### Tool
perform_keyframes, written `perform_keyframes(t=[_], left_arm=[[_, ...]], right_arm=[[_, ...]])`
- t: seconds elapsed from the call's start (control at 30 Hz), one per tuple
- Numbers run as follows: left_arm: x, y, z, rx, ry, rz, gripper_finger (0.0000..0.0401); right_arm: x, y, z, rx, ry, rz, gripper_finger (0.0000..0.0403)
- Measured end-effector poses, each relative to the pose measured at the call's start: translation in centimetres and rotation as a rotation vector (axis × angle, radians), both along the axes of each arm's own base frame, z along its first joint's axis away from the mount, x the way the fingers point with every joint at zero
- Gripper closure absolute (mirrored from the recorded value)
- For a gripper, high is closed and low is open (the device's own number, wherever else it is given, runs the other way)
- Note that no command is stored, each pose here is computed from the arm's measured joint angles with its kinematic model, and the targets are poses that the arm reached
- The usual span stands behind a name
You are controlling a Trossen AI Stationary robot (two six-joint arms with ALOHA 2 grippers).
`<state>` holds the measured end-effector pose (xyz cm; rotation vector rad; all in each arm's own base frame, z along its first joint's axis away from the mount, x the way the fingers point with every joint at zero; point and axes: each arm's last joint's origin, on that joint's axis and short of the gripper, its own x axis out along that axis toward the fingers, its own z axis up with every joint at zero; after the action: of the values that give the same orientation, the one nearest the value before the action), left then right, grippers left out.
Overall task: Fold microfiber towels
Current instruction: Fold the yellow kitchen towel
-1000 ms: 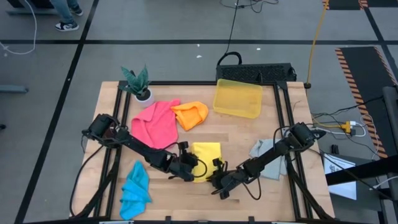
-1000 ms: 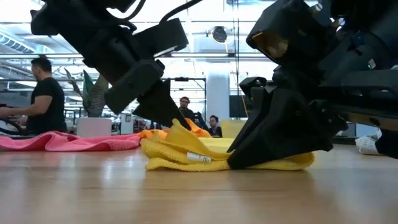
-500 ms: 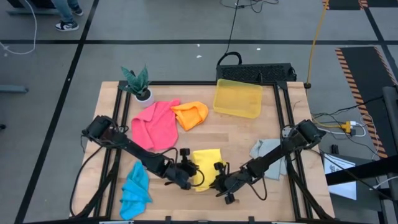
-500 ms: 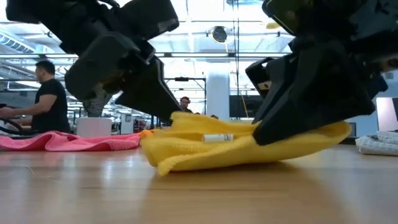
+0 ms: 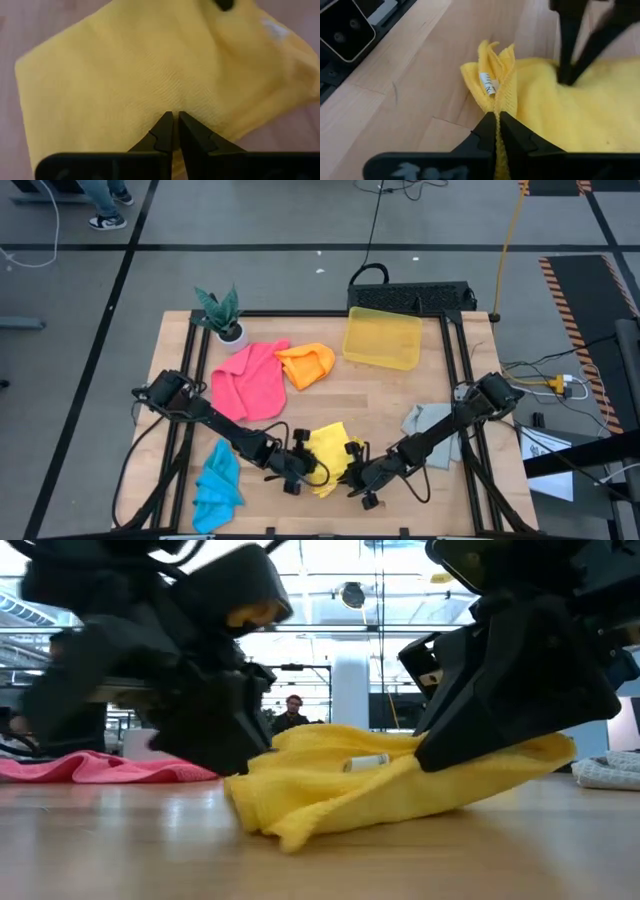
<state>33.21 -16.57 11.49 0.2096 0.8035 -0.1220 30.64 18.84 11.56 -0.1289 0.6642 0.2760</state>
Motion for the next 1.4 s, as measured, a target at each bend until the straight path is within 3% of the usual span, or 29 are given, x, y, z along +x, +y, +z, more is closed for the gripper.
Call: perform_keyframes(t=[0.23, 0.47, 0.63, 0.9, 1.13, 1.23, 1.4], left_arm=[[-1.0, -1.1, 0.5, 0.147, -0.049, 0.036, 0.0368], [-0.6, 0.0, 0.6, 0.127, -0.044, 0.107, 0.0368], [-0.4, 0.0, 0.6, 0.093, -0.033, 0.086, 0.0368], [-1.4, -1.2, 1.4, 0.145, -0.056, 0.057, 0.0368], [-3.5, -0.9, 3.0, 0.219, -0.025, 0.206, 0.0368], [-4.5, -0.5, 3.2, 0.283, -0.023, 0.307, 0.0368], [-4.7, 0.8, 2.3, 0.286, -0.007, 0.382, 0.0368]], right_arm=[[-0.4, 0.6, 0.7, 0.064, 0.001, -0.002, 0.0395], [-0.9, 1.3, 2.5, 0.184, 0.002, 0.05, 0.0395], [-0.9, 1.2, 3.1, 0.244, 0.016, 0.066, 0.0395], [0.4, -0.7, 3.5, 0.297, 0.004, 0.034, 0.0395], [1.8, -3.7, 3.7, 0.316, 0.009, -0.074, 0.0395], [2.0, -4.2, 3.8, 0.345, 0.027, -0.054, 0.0395], [1.7, -3.5, 3.8, 0.384, 0.065, 0.012, 0.0395]])
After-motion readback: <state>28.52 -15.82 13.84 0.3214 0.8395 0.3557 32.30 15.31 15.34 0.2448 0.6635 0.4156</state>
